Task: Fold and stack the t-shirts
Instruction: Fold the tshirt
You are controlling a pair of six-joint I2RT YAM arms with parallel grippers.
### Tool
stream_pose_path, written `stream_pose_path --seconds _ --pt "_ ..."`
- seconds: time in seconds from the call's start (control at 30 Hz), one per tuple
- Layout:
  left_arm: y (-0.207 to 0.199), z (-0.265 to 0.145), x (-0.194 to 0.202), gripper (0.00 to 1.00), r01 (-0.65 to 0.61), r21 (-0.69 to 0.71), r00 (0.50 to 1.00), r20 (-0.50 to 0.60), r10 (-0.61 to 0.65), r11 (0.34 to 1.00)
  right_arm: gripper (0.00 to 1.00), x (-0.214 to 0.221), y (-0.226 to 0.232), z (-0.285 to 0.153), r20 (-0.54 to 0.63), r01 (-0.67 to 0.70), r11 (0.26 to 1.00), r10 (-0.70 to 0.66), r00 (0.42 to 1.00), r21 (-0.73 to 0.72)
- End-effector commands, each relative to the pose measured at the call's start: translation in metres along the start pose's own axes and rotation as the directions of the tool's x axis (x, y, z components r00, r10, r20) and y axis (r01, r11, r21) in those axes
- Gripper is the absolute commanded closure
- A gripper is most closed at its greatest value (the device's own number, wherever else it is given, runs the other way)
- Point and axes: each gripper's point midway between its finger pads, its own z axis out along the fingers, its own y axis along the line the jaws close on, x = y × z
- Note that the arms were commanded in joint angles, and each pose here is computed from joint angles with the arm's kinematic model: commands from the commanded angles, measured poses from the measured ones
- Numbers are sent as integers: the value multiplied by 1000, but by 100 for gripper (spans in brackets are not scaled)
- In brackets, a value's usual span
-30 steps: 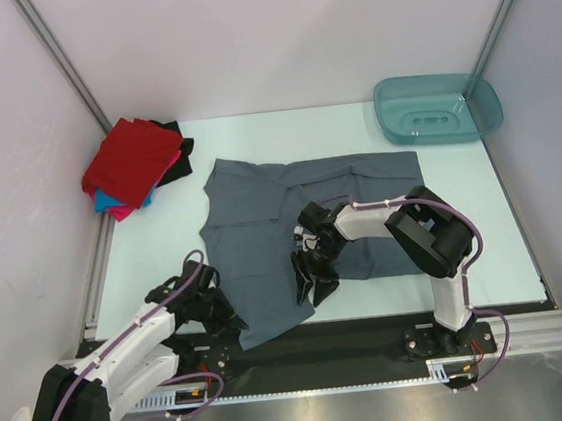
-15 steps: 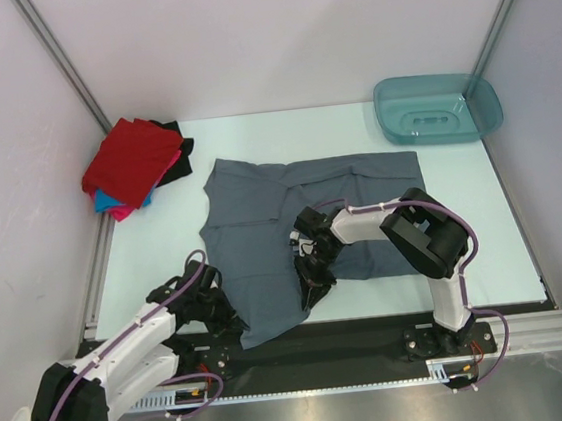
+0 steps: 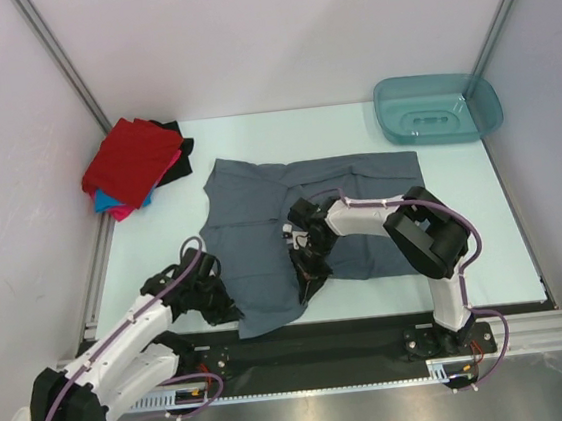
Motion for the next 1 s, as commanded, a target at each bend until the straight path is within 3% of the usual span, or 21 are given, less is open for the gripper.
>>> stream_pose_path --seconds 0.0,0.57,0.73,0.83,0.97 --pt "-18 -21 -14 100 -44 15 997 64 43 999 100 -3 23 -23 33 111 994 -111 993 5" --pt "-72 -40 -63 100 -145 -45 979 139 150 988 100 -71 36 -76 143 135 991 -133 981 -6" --pt "-87 -35 -77 100 -137 -49 980 140 143 989 100 -98 34 -90 148 74 993 -60 987 -91" --pt "-95 -32 -87 100 -118 -47 985 123 123 992 100 -102 50 -100 74 -21 957 44 996 -291" --pt "-114 -32 -99 100 -83 -29 994 70 85 996 100 -117 55 -111 53 -86 954 105 993 -287"
